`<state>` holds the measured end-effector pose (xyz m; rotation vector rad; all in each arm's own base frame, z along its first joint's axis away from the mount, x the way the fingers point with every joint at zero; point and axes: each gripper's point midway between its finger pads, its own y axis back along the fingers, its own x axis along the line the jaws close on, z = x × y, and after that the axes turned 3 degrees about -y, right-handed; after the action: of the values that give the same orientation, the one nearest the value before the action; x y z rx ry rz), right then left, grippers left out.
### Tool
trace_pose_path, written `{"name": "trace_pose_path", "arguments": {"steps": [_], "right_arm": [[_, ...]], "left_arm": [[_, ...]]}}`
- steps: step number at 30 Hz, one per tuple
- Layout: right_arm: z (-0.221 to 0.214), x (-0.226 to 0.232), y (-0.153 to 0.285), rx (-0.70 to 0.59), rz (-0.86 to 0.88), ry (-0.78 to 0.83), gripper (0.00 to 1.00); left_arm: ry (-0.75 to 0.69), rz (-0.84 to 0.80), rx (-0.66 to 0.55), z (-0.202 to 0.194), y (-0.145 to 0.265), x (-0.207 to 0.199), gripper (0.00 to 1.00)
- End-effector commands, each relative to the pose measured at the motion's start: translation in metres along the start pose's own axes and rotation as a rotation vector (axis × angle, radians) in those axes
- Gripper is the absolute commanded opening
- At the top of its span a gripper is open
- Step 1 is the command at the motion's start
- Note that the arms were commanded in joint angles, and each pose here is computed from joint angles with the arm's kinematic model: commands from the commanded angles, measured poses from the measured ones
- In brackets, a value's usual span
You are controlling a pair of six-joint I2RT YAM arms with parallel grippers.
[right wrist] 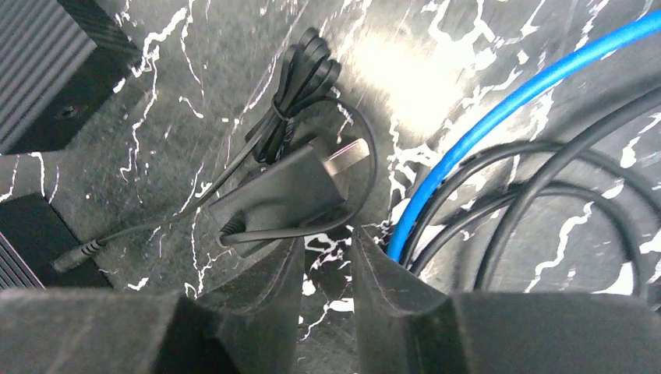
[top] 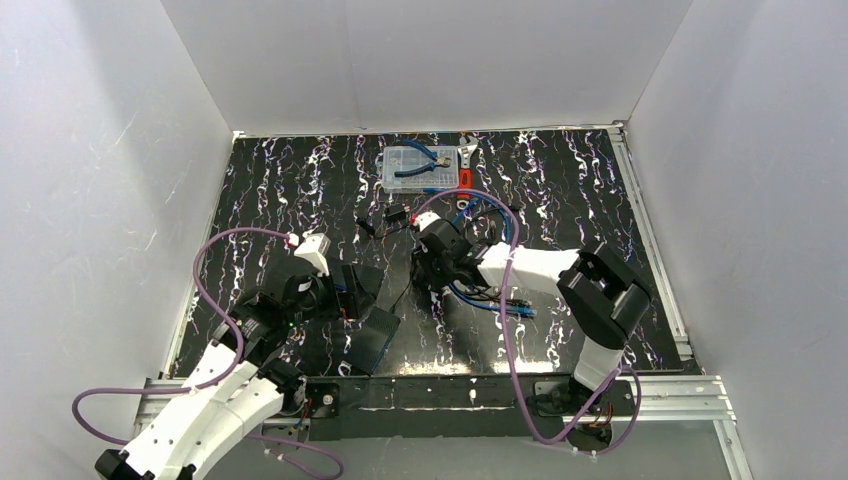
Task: Insert the plug into the switch port
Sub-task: Move the power at the center of the board, then pick up the connector from the center of the board.
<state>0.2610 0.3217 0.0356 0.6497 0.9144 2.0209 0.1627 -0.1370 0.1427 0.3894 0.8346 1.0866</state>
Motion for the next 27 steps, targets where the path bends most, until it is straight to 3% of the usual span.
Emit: {"name": "trace_pose_path", "arguments": {"steps": [1, 8, 13, 20, 27], "right_arm": [[0.045, -0.008, 0.019, -0.098, -0.049, 0.070, 0.35], [0.067, -0.048, 0.070, -0.186, -0.213, 0.097, 0.38], [0.069, -0.081, 0.104, -0.244, -0.291, -0.003, 0.57], [0.041, -0.105, 0.111, -0.159, -0.273, -0.126, 0.60], [0.020, -0.093, 0.095, -0.029, -0.140, -0.191, 0.59]], "left_arm": [[-0.003, 0.013, 0.008, -0.002, -0.002, 0.002, 0.98], [0.007, 0.039, 0.012, -0.003, -0.004, 0.006, 0.98], [0.025, 0.057, 0.038, -0.006, -0.005, 0.008, 0.98], [0.016, 0.046, 0.036, -0.005, -0.007, 0.006, 0.98], [0.016, 0.031, 0.053, -0.007, -0.010, 0.004, 0.98]]}}
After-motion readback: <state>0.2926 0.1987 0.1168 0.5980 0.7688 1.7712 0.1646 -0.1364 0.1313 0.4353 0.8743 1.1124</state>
